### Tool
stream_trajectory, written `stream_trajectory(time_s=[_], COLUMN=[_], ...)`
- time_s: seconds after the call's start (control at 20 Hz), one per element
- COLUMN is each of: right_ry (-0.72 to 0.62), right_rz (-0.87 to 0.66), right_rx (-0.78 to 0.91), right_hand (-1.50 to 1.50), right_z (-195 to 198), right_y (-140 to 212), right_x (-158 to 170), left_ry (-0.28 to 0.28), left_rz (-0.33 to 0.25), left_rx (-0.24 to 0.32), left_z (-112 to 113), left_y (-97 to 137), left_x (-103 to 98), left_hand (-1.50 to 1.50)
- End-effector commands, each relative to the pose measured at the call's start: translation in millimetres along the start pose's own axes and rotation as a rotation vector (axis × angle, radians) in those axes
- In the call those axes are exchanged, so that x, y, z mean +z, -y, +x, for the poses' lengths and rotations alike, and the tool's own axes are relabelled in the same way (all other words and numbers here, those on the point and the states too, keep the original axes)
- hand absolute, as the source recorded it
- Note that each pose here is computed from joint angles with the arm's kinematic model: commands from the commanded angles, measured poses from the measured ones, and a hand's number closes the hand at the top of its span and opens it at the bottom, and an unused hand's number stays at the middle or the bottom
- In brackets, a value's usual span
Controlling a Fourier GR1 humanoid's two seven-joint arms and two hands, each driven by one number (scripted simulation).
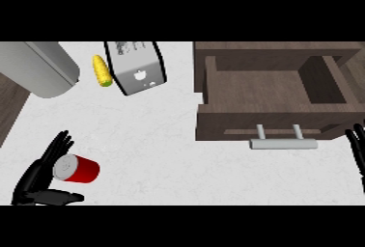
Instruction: Pick up the can, place it into the drawer and close the drawer
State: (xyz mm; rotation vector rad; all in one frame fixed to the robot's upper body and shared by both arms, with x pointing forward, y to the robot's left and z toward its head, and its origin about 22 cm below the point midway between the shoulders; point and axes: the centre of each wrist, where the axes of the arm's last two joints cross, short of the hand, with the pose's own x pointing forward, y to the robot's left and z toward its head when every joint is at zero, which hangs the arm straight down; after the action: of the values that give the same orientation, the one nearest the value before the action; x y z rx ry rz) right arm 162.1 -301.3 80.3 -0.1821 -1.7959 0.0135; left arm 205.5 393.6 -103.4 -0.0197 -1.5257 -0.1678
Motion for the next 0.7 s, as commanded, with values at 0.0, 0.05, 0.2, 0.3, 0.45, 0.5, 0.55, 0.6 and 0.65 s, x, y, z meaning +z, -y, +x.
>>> stream_trajectory(time_s=[0.0, 0.05, 0.2, 0.3, 0.45, 0.5, 0.55, 0.6, 0.65], right_ry=[0.007, 0.005, 0.014, -0.011, 0.015, 0.007, 0.011, 0.008, 0.006], right_rz=[-0.01, 0.011, -0.019, -0.002, 0.0, 0.004, 0.006, 0.024, 0.006], right_rx=[-0.013, -0.002, -0.011, -0.017, -0.002, 0.006, -0.014, -0.013, -0.005], right_hand=[-1.5, -1.5, -1.5, -1.5, -1.5, -1.5, -1.5, -1.5, -1.5], right_z=[20.5, 19.6, 20.0, 18.4, 4.2, 17.8, 23.5, 11.8, 11.3], right_y=[-4.7, -7.3, -2.7, -13.7, 5.2, -8.8, -6.6, -6.5, 10.3], right_x=[4.2, 12.8, 4.0, 8.7, 2.8, 8.0, -4.0, 8.3, 9.6], left_ry=[0.014, 0.002, 0.009, -0.008, 0.003, -0.015, 0.017, 0.012, 0.033], left_rz=[-0.001, -0.005, -0.009, -0.015, -0.032, -0.053, -0.044, -0.057, -0.051], left_rx=[-0.007, 0.018, 0.012, 0.022, 0.026, 0.019, 0.017, 0.014, 0.022], left_z=[2.4, -1.1, -5.6, 1.2, 16.0, 1.6, 0.9, 9.9, -7.6], left_y=[11.5, 2.8, 20.9, 22.0, 37.8, 36.1, 35.3, 43.0, 34.9], left_x=[-15.2, 2.7, -11.8, -6.0, -22.3, -30.9, -37.3, -52.4, -12.4], left_hand=[-1.5, -1.5, -1.5, -1.5, -1.5, -1.5, -1.5, -1.5, -1.5])
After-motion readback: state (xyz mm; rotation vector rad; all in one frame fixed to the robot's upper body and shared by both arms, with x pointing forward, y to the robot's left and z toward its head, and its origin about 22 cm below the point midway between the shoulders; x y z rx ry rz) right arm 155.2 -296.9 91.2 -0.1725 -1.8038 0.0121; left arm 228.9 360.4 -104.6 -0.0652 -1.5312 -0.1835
